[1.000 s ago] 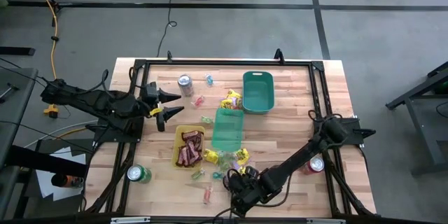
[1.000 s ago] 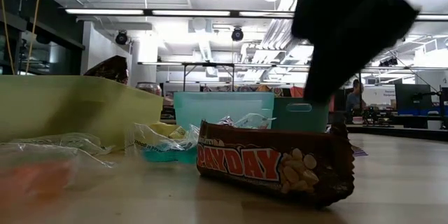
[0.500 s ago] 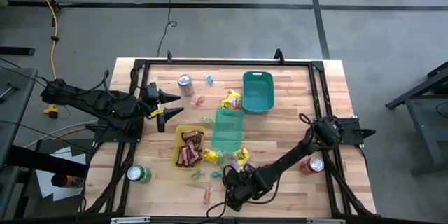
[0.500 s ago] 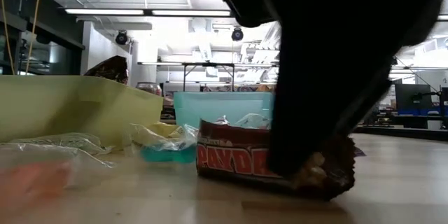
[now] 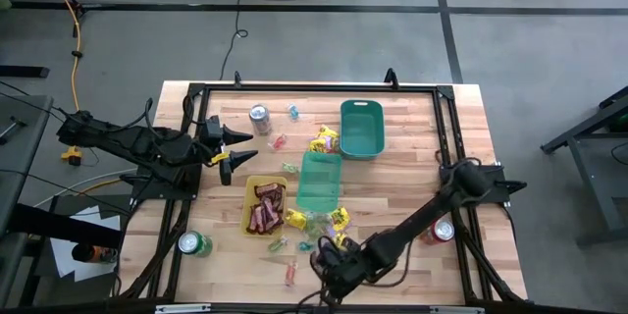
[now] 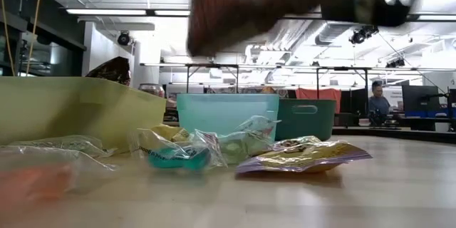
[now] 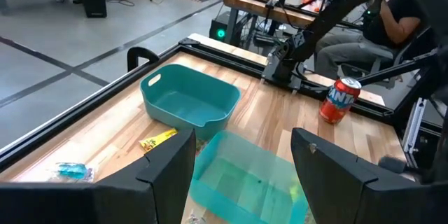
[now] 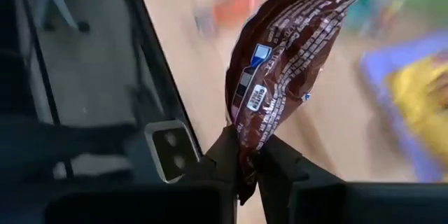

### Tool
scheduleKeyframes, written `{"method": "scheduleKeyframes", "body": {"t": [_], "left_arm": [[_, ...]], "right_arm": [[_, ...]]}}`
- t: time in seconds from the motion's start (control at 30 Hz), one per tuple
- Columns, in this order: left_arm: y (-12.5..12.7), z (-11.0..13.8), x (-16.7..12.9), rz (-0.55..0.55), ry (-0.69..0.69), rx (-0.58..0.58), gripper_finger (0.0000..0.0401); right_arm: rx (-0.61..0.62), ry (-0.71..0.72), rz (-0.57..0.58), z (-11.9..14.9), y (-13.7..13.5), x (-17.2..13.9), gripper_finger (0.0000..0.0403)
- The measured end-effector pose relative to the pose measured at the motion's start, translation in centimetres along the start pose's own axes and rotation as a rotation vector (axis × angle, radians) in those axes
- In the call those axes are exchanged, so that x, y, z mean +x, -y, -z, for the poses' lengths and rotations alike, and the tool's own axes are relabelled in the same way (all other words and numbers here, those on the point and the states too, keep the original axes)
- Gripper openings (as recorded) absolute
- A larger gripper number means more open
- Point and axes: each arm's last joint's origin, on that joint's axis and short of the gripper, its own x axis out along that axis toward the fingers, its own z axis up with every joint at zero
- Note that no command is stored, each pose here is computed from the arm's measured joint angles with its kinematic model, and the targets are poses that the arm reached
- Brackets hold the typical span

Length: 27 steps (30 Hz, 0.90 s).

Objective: Sort candy
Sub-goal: Put the brown chocolate bar into the yellow bin

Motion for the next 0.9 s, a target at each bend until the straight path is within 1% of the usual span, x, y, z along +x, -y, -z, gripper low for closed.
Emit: {"method": "scheduleKeyframes", "body": {"t": [0.07,0.2,0.3,0.37,0.47,0.6,0.67,0.73,0.9], "left_arm": [[0.0,0.0,0.0,0.000,0.000,0.000,0.0222],[0.0,0.0,0.0,0.004,-0.001,-0.005,0.0222],[0.1,0.0,0.0,0.039,-0.012,-0.009,0.0222],[0.2,0.0,0.0,0.050,-0.017,-0.011,0.0222],[0.2,0.0,0.0,0.051,-0.017,-0.034,0.0222],[0.2,0.0,0.0,0.051,-0.016,-0.064,0.0222],[0.2,-0.1,0.0,0.054,-0.008,-0.071,0.0222],[0.3,-0.3,0.1,0.059,0.013,-0.110,0.0222],[0.6,-0.7,0.3,0.064,0.047,-0.196,0.0222]], "right_arm": [[-0.025,0.074,-0.001,-1.0,-0.2,-2.3,0.0008],[-0.056,0.281,0.009,-3.6,-0.2,-6.9,0.0009],[-0.095,0.370,0.058,-6.0,0.9,-8.3,0.0004],[-0.129,0.386,0.087,-7.5,1.9,-8.4,0.0004],[-0.197,0.366,0.107,-9.7,3.5,-7.9,0.0003],[-0.332,0.317,0.053,-12.9,5.7,-6.5,0.0002],[-0.398,0.320,0.001,-14.5,6.7,-5.9,0.0002],[-0.453,0.318,-0.033,-15.9,7.7,-5.6,0.0001],[-0.564,0.308,-0.066,-17.9,9.9,-5.4,0.0001]]}}
